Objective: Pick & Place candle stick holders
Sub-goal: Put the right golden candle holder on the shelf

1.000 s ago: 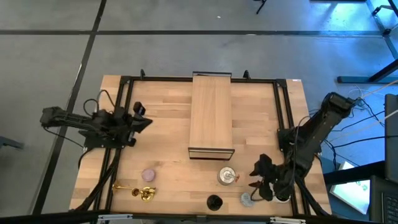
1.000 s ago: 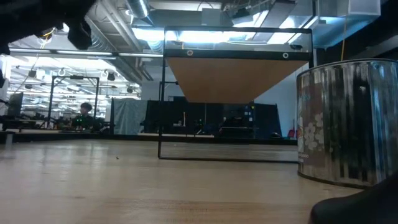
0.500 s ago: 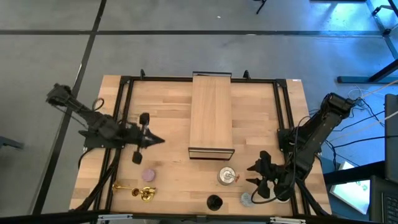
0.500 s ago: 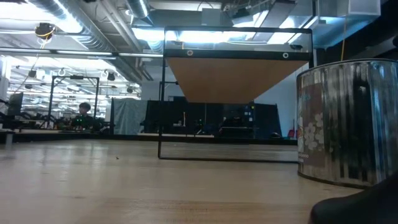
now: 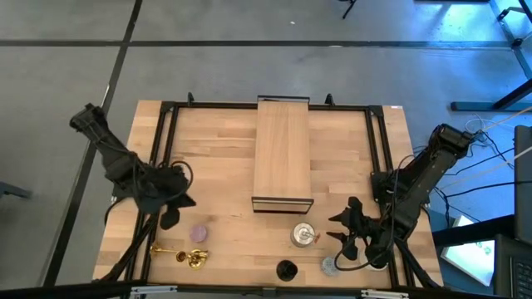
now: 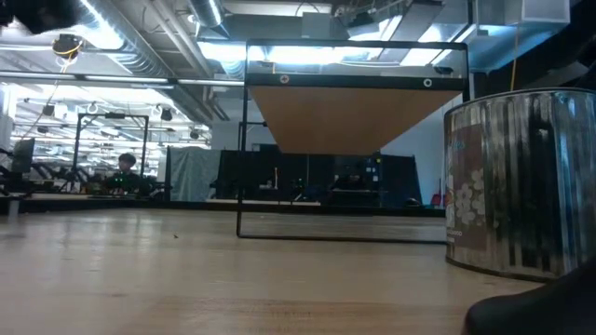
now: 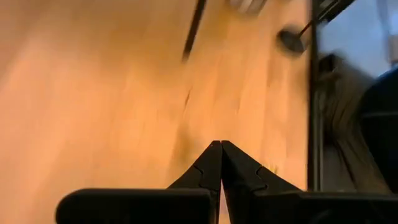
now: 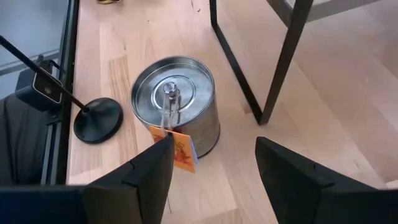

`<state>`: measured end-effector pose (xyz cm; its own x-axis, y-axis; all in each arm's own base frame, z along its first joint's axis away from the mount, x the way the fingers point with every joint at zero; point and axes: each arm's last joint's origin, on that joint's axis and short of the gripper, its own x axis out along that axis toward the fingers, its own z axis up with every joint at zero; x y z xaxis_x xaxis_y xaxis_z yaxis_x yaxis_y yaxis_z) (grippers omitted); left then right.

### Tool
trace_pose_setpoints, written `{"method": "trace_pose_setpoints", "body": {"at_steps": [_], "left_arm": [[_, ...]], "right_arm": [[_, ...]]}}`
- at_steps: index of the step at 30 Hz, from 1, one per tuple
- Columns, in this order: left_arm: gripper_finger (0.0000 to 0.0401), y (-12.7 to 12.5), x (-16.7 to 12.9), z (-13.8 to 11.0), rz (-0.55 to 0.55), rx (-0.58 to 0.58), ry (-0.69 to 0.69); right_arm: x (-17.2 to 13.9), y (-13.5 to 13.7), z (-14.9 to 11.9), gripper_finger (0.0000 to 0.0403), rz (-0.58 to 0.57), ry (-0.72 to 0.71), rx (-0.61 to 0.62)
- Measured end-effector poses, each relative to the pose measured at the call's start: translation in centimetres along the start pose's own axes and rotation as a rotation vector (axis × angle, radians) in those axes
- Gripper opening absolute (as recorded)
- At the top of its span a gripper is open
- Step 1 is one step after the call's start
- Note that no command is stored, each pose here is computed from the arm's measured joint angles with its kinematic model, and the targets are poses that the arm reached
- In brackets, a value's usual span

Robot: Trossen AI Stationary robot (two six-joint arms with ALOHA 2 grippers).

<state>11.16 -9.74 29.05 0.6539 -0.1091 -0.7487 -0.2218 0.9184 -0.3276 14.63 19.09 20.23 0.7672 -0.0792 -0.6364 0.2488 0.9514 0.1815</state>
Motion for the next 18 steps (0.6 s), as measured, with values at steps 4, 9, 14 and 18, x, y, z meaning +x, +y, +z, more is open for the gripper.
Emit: {"method": "trace_pose_setpoints", "body": {"at_steps": [4,9,14,18], "left_arm": [[0.0003,0.0,0.0,-2.5,-0.03,-0.092,0.167],[0.0003,-1.0,1.3,-6.1,-0.151,-0.185,0.251],[0.0002,-1.2,2.9,-9.5,-0.255,-0.326,0.252],[0.0001,-1.4,4.5,-11.9,-0.38,-0.358,0.171]], "right_arm": [[0.0,0.1,0.0,0.0228,0.005,-0.002,0.006],[0.0,0.2,0.1,0.0228,0.013,-0.005,0.016],[0.0,0.2,0.1,0.0228,0.012,-0.005,0.013],[0.0,0.2,0.1,0.0229,0.012,-0.005,0.012]]}}
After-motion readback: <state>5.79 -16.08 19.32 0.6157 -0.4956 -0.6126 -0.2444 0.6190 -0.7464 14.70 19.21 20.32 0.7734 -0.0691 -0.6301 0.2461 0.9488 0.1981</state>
